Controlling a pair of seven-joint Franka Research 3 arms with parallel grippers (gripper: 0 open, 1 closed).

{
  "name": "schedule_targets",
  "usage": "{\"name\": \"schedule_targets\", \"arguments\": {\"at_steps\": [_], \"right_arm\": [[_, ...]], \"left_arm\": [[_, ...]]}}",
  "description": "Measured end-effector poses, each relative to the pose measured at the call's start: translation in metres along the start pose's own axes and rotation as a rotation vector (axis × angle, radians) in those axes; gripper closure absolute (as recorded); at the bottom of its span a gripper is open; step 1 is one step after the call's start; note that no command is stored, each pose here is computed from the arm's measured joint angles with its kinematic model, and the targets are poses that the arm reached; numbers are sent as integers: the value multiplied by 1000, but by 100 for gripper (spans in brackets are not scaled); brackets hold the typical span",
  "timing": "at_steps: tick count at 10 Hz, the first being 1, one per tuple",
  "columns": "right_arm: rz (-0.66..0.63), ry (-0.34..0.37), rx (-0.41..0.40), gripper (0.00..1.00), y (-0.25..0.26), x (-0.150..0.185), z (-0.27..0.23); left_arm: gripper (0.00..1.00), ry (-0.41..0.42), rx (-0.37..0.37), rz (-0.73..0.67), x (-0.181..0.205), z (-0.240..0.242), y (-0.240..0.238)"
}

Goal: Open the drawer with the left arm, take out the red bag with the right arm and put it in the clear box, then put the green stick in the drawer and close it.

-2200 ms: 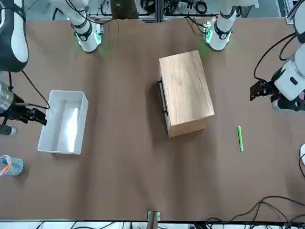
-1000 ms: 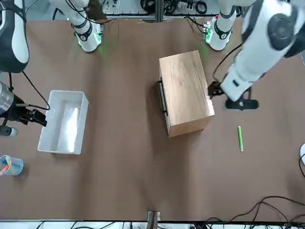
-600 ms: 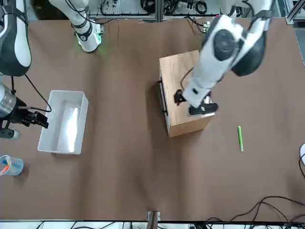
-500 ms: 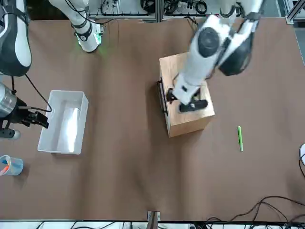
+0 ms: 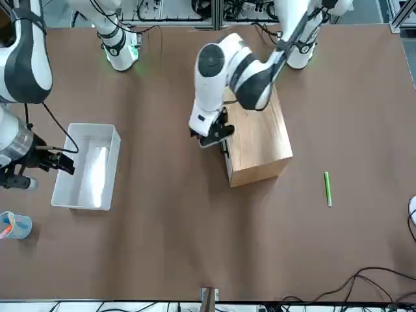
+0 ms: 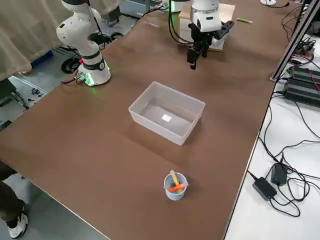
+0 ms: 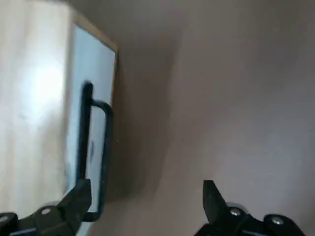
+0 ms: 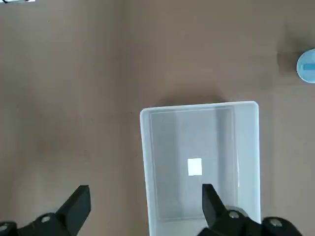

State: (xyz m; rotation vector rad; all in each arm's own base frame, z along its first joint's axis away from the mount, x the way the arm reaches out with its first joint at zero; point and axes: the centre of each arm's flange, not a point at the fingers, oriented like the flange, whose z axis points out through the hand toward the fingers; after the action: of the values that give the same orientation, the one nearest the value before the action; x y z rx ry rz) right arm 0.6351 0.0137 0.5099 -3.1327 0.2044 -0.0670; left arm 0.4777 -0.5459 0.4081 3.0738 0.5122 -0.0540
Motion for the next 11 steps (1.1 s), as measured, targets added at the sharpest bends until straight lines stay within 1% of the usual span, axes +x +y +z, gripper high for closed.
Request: {"name": "schedule_targets", "arguments": {"at_steps": [3,6,7,9,11], "right_arm": [[29,-8,0,0,-18,-4,4],[49,-8,3,0,-48,-10,4],[58,-9,4,0,-60,-13,4],[92,-14,5,0,-85,-20,7],[125,-17,5,0,-114,-28,9]], "left_arm": [[0,42,72,13,-17,40,11],[2,34,115,17,-15,71,11],[2,50,140,33,-14,81,11],[2,73,189,62,-21,90,10],[2,64,219,84,-24,90,7]]}}
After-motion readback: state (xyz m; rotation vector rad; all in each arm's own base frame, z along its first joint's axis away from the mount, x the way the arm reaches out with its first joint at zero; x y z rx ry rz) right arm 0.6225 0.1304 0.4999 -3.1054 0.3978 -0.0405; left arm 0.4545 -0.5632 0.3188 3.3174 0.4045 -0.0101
